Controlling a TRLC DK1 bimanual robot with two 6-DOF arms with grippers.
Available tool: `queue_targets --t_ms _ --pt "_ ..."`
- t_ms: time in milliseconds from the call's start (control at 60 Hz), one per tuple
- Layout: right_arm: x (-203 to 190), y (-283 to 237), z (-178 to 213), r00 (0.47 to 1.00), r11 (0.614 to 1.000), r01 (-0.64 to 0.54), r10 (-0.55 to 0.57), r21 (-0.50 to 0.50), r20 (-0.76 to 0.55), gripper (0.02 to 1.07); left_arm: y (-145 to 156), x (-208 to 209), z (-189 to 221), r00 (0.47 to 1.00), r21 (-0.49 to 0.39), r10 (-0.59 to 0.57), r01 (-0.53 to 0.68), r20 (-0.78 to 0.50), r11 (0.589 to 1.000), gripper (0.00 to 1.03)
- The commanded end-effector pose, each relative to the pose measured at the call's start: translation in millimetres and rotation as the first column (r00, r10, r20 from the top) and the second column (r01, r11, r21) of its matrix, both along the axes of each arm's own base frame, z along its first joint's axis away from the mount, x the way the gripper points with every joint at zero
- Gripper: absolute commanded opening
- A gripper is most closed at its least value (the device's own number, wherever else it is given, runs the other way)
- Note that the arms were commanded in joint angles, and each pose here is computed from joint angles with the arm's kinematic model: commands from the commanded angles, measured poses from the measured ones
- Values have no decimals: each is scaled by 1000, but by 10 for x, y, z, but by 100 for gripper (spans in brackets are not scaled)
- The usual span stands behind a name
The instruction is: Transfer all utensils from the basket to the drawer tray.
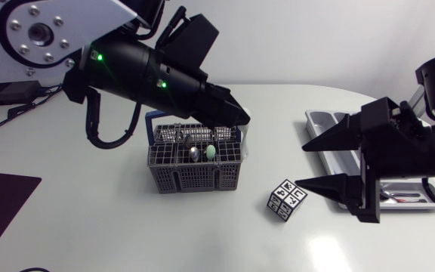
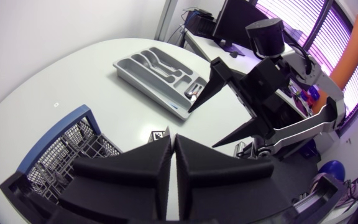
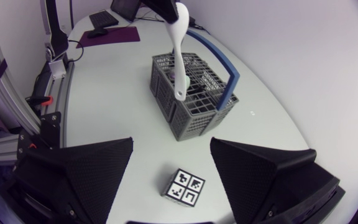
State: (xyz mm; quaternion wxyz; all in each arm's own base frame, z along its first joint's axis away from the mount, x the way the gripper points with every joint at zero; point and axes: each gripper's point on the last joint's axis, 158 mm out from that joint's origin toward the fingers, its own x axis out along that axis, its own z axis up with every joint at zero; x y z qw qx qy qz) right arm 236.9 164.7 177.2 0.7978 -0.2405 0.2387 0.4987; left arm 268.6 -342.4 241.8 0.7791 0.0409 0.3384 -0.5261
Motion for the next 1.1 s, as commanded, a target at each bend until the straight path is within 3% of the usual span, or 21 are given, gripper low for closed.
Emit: queue_targets --t_ms 0,450,750,967,1083 --pt "-49 168 104 999 998 -7 9 58 -36 92 19 -108 -122 999 10 -45 45 -24 999 4" --pt "-292 611 34 985 985 -123 137 125 -107 89 -124 -688 -294 956 -25 -272 271 -111 962 4" --pt "-381 699 -12 980 979 -156 171 133 -104 46 -164 -791 -266 945 -42 -307 304 -115 952 4" --pt "-423 693 -66 977 978 -165 180 130 -116 21 -150 -804 -203 945 -50 -310 306 -101 951 4" --pt "-430 691 -75 976 978 -166 182 129 -121 13 -148 -806 -192 946 -52 -309 305 -100 951 4"
